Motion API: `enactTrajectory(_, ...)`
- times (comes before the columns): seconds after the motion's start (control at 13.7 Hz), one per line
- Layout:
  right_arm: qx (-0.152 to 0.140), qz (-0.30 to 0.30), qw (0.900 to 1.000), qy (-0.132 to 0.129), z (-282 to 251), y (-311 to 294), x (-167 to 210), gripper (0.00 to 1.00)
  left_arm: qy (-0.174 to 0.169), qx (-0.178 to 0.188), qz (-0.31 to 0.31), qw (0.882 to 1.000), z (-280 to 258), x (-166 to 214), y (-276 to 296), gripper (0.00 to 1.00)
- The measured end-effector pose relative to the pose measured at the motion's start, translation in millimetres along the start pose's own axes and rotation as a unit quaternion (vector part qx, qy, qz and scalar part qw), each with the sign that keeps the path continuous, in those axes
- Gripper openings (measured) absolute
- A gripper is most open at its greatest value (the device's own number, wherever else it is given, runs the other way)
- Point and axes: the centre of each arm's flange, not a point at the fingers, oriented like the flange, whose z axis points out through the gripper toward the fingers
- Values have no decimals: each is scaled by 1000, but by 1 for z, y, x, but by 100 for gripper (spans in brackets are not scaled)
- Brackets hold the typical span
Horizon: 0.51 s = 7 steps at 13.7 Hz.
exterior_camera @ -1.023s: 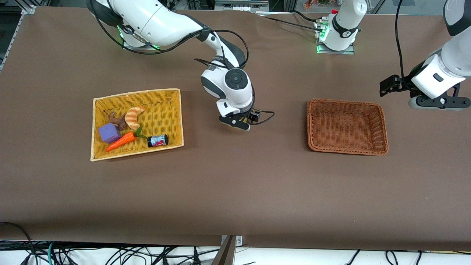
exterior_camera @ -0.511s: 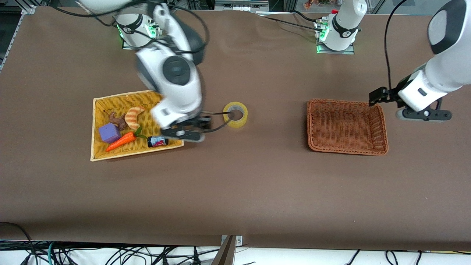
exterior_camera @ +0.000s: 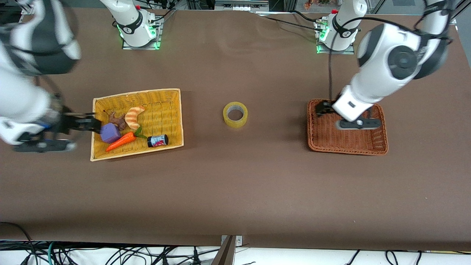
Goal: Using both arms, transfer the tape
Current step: 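Set the tape down while the left gripper moves over the basket, then reach the left gripper to the tape while the right gripper retracts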
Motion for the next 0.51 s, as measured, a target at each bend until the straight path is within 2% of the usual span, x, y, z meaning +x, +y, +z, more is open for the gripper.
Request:
enactTrajectory(0.07, 32, 20, 999, 2, -5, 53, -3, 100, 0, -3, -5, 1000, 10, -7, 20, 100)
enactTrajectory(0.15, 46, 29, 998, 6, -8, 99, -9, 100, -3, -6, -12, 1000, 20, -12, 38, 100)
enactTrajectory(0.29, 35, 10, 999, 10, -17, 133, -23, 100, -5, -23, -31, 999, 47, -22, 76, 100)
enactTrajectory(0.51, -1, -27, 1000, 11, -31, 77, -40, 100, -8, -51, -64, 997, 107, -45, 141, 100)
